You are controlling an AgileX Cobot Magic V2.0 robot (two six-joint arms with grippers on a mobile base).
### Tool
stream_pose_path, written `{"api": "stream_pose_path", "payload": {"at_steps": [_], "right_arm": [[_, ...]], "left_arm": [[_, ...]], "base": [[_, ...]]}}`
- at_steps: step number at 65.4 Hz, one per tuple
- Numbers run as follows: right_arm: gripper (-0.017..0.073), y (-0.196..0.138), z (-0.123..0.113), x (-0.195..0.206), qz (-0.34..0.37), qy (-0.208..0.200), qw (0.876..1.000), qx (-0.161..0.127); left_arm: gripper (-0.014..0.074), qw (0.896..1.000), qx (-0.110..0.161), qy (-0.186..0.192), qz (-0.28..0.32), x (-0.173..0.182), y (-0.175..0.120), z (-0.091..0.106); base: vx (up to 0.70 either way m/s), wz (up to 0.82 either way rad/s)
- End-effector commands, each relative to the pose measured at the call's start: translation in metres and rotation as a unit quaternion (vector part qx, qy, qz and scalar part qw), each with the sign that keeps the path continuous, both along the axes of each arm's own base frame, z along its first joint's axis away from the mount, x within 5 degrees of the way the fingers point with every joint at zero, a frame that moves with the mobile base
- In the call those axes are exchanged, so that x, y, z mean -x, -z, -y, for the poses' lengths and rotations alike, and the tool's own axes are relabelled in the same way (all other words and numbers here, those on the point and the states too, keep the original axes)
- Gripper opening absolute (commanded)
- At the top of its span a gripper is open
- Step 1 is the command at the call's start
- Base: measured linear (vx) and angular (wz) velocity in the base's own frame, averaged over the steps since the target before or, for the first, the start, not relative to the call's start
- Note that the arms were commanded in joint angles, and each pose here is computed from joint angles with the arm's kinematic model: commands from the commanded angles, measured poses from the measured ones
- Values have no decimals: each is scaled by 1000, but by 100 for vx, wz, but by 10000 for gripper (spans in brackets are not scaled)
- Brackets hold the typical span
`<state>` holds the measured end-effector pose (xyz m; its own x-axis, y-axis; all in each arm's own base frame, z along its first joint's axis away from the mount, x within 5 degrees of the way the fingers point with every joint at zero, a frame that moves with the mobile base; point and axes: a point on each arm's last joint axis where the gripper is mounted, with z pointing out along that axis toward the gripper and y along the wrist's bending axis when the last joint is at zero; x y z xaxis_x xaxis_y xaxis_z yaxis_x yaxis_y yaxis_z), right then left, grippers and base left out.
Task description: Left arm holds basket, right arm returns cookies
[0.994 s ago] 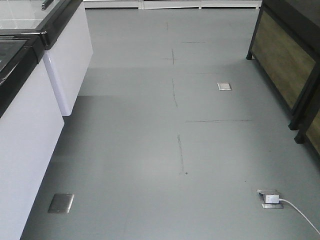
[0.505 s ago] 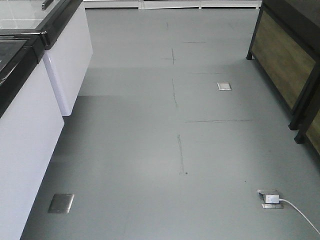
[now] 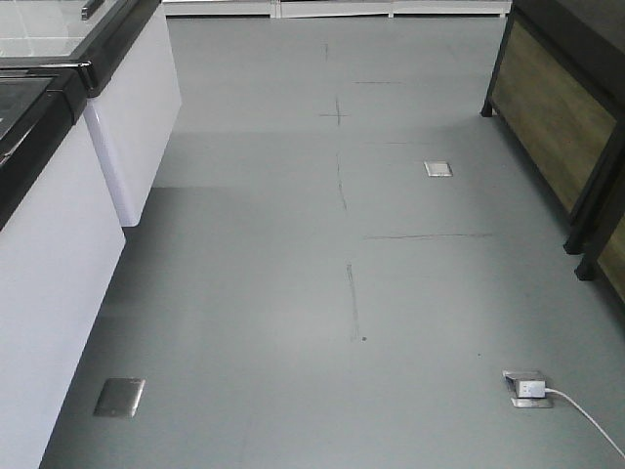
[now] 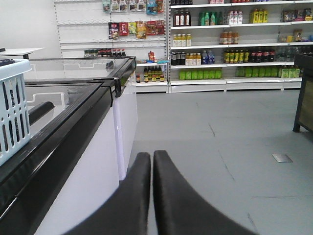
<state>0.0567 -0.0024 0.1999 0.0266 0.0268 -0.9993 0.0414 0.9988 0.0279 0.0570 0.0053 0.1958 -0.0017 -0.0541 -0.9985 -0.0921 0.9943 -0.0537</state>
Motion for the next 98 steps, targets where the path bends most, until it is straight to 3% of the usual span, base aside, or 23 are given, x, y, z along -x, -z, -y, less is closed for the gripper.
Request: {"api": "stream_pose_path", "payload": {"at_steps": [1,34,58,68,72,84,91,97,98], "right_arm": [[-6,-2,0,1,35,3,999,7],[-6,-1,0,1,34,3,999,7],[-6,-1,0,1,34,3,999,7],[-6,-1,0,1,34,3,999,7],[-6,-1,0,1,34,3,999,7],[-6,-2,0,1,35,3,999,7],[-6,-2,0,1,35,3,999,7],[-6,-2,0,1,35,3,999,7],[-6,-2,0,1,35,3,999,7]], "left_arm": [[-6,998,1,1,57,3,-17,0],[-6,997,-1,1,74,3,-20,0],[-6,990,-8,2,138,12,-74,1],[-6,994,-70,-4,80,-2,-102,0],[-6,995,-82,-4,59,-10,-110,-1],[-6,998,-64,1,-13,-40,-108,-4],[-6,998,-61,3,-11,-46,-108,-4],[-6,999,-43,3,-8,-47,-108,-4],[-6,1000,-30,3,-7,-47,-108,-4]], "base": [[0,0],[0,0],[0,0],[0,0],[0,0],[0,0],[0,0],[0,0],[0,0]]}}
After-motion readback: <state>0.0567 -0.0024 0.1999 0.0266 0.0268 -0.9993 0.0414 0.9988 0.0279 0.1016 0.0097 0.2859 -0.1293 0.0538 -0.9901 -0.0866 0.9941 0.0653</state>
